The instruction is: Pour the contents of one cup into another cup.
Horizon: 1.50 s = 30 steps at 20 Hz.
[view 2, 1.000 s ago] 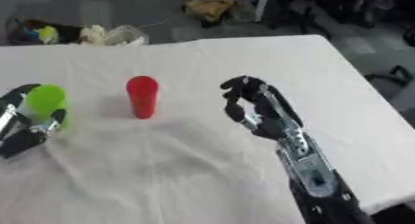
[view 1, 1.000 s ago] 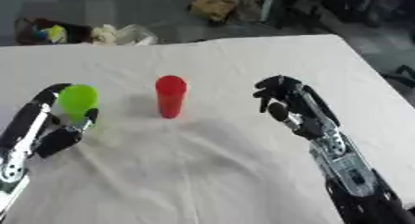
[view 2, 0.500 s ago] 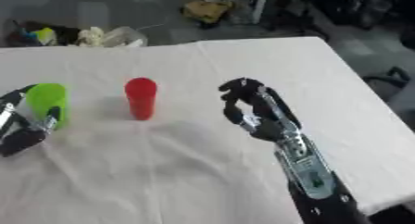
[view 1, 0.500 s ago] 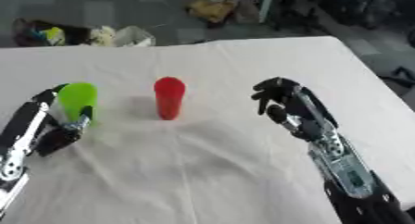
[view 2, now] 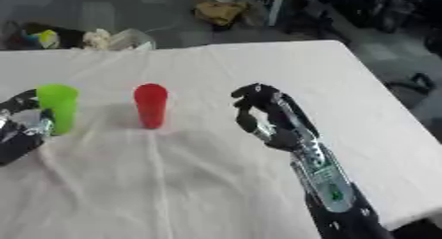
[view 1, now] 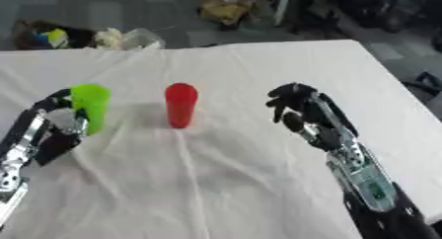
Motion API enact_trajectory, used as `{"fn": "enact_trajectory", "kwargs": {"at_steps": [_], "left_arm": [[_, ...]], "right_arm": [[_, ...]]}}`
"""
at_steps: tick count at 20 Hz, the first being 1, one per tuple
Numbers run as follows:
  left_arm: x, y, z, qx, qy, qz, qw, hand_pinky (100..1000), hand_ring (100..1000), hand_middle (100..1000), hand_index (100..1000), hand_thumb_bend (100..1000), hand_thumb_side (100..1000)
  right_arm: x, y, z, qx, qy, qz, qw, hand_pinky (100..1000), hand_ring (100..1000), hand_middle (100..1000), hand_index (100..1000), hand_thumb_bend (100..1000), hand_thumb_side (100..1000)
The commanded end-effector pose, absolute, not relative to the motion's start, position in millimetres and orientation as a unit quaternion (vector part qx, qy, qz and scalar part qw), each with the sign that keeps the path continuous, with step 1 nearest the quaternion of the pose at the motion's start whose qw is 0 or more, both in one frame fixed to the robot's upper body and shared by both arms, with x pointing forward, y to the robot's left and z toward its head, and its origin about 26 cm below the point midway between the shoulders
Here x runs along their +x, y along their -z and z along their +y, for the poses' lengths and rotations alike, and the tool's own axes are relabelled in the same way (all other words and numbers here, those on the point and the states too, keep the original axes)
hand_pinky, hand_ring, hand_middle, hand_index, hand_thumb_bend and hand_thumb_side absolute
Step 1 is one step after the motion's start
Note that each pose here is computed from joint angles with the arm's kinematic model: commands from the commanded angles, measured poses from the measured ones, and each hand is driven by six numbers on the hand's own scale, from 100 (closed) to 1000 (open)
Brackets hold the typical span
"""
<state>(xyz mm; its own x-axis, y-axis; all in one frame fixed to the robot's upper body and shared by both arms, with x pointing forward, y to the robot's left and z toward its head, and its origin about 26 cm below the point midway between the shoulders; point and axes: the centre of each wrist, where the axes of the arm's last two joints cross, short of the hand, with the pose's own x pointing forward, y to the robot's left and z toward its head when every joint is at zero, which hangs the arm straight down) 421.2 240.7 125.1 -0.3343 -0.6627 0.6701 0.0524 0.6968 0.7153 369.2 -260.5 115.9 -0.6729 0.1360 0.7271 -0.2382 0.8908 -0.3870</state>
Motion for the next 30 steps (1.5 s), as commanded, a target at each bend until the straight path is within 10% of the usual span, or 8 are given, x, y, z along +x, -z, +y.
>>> {"fn": "enact_trajectory", "kwargs": {"at_steps": [1,6,9,17,30], "left_arm": [[419,-118,241,0.187,0.331,-0.746,0.546,340,889,722,955,100,550],[415,-124,241,0.191,0.326,-0.756,0.534,357,897,737,957,100,551],[412,-131,242,0.213,0.334,-0.758,0.518,521,1000,859,969,100,712],[413,-142,246,0.286,0.371,-0.739,0.485,669,1000,988,982,474,772],[425,-158,246,0.319,0.326,-0.756,0.47,644,1000,972,982,451,762]], "right_arm": [[370,-124,-264,0.023,-0.236,-0.889,0.393,707,403,410,686,644,660],[370,-124,-265,0.022,-0.235,-0.889,0.393,707,402,409,685,644,660],[370,-124,-265,0.022,-0.235,-0.889,0.392,707,403,410,685,644,661],[370,-125,-263,0.025,-0.237,-0.889,0.391,706,401,409,685,644,662],[372,-127,-259,0.032,-0.241,-0.89,0.386,706,397,406,684,643,661]]}}
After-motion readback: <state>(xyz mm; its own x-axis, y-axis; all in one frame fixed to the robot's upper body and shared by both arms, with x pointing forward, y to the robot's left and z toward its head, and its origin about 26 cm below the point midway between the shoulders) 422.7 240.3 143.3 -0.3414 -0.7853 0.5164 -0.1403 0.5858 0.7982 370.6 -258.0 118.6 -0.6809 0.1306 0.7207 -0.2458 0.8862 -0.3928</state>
